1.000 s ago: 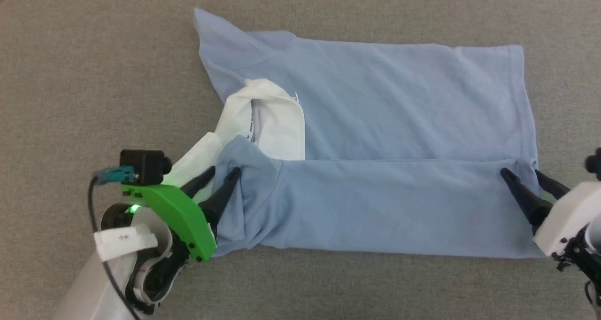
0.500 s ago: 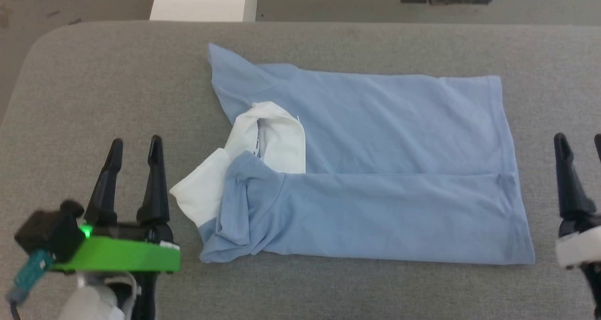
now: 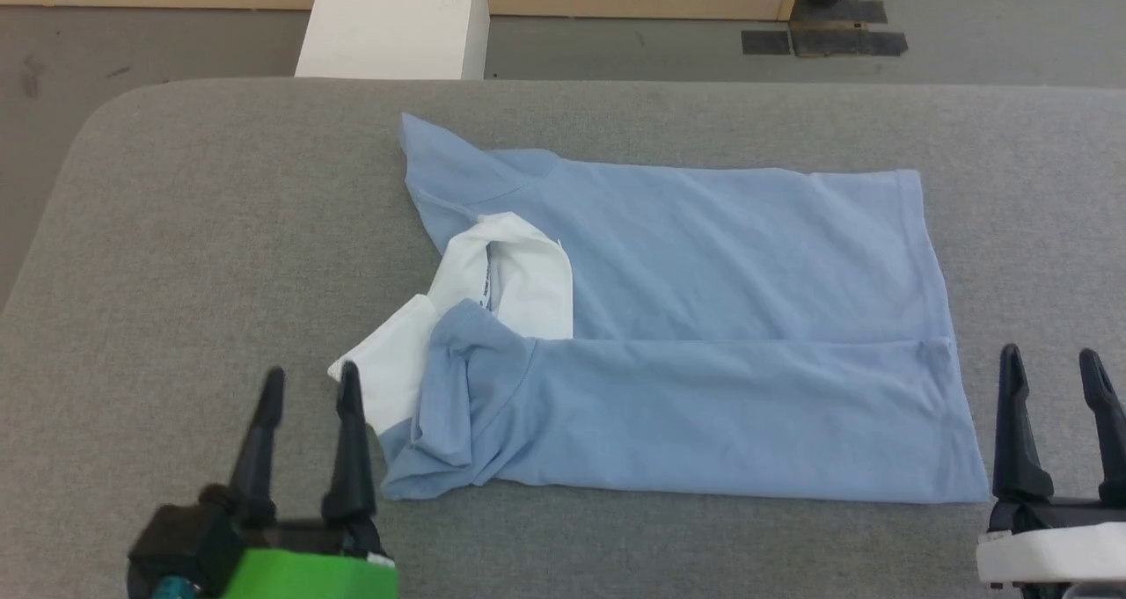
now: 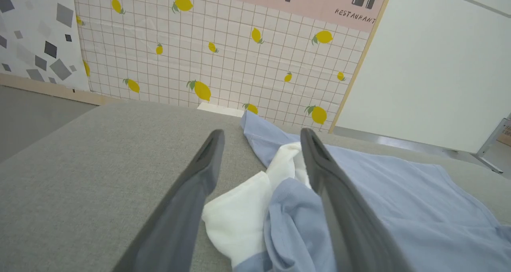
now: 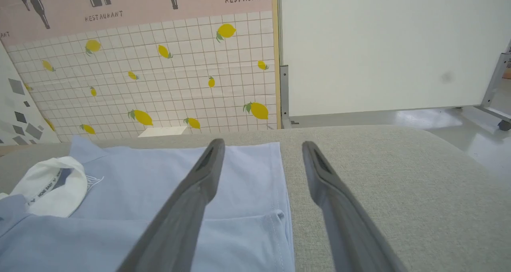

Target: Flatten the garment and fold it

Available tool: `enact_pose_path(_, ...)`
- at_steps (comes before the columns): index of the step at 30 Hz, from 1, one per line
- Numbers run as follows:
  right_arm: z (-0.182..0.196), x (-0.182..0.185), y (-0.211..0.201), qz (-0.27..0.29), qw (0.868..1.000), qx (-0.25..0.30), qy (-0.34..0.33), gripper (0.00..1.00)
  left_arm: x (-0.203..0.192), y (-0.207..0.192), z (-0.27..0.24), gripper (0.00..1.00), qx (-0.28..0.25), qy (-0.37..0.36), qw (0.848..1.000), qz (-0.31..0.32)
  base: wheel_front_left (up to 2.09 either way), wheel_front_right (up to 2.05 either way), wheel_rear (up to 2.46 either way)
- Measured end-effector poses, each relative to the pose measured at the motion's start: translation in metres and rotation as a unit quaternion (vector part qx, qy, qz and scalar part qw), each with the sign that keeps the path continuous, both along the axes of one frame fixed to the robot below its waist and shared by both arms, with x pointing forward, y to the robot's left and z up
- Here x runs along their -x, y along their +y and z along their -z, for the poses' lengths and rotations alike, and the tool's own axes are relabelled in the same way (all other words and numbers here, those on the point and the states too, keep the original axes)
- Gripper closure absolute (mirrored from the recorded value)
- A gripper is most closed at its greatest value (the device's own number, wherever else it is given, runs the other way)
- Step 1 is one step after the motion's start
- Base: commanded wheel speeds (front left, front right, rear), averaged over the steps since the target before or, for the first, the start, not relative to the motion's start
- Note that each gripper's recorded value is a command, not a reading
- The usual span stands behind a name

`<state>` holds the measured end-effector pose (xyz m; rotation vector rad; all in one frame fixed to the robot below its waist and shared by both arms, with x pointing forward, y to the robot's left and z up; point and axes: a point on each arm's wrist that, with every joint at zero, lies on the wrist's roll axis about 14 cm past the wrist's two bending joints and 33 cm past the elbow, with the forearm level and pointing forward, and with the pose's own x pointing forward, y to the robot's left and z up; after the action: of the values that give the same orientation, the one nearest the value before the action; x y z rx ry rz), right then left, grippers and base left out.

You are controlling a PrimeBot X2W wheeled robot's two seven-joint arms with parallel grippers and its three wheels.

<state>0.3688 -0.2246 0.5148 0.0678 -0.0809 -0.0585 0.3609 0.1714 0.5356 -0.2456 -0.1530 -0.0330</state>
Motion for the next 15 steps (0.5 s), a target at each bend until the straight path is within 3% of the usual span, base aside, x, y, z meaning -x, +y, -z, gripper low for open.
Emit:
enact_pose_path(11,0.004,0.010,-0.007,0.014,1.000,-0.022,-0.006,0.00,0.009,0.005,0.010,0.00,0.010,0.011,1.000,-0.003,0.00,0.00,0.00)
enact_pose_path(15,0.004,0.010,-0.007,0.014,1.000,-0.022,-0.006,0.00,0.010,-0.006,0.028,0.00,0.023,0.054,0.998,0.024,0.00,0.00,0.00)
